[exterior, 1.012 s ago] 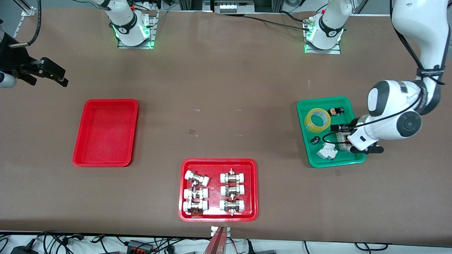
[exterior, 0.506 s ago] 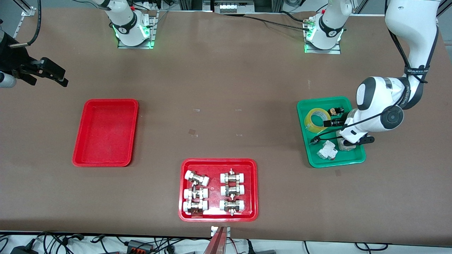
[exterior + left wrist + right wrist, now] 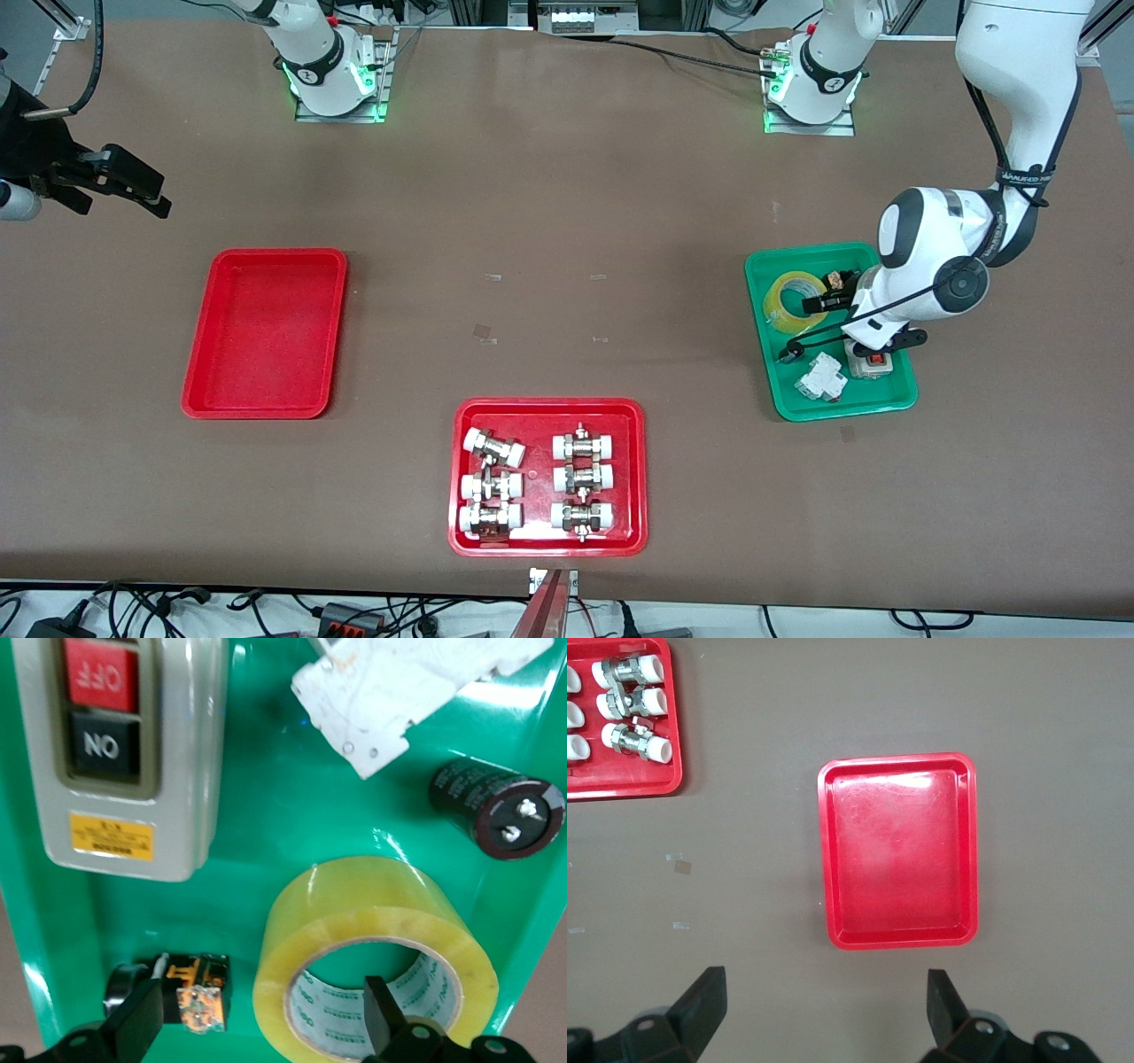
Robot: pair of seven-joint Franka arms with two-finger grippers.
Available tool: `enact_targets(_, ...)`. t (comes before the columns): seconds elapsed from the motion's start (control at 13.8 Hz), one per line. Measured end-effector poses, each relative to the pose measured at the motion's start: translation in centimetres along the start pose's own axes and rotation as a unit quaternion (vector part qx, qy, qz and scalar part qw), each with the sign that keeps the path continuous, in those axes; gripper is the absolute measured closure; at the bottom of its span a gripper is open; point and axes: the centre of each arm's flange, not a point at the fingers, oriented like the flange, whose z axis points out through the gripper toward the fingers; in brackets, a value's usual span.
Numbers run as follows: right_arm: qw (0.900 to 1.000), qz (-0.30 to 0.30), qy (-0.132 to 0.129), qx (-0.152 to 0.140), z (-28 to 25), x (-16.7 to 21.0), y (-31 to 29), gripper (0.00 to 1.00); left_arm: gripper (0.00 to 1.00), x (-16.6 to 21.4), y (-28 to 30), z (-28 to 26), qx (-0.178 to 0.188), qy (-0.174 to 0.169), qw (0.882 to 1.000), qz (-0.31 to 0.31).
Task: Left arm passes tape to right arm into tray
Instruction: 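Lower the left gripper and grasp the yellow tape roll by its rim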
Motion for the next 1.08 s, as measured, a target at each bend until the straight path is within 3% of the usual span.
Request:
enact_targets(0.43,1.000,0.000,0.000,0.000,0.0,0.0,0.0,0.00,0.04,-0.6,0.6,0.8,0.004,-0.005,0.999,-0.039)
enact_targets(0.51,1.000,0.001,0.000,0.000,0.0,0.0,0.1,0.00,0.10,-0.7,0.6,1.0,0.005,-0.007,0.998,-0.060)
enact_targets(0.8,1.000,0.003,0.000,0.000,0.0,0.0,0.3,0.00,0.57,-1.1,1.3,1.3,0.008,-0.009,0.997,-0.079)
enact_targets(0.94,1.000,0.003,0.000,0.000,0.0,0.0,0.3,0.00,0.74,-1.1,0.9,1.2,0.011,-0.010,0.997,-0.080)
enact_targets(1.08,1.000,0.003,0.000,0.000,0.0,0.0,0.4,0.00,0.79,-1.1,0.9,1.1,0.010,-0.009,0.997,-0.080)
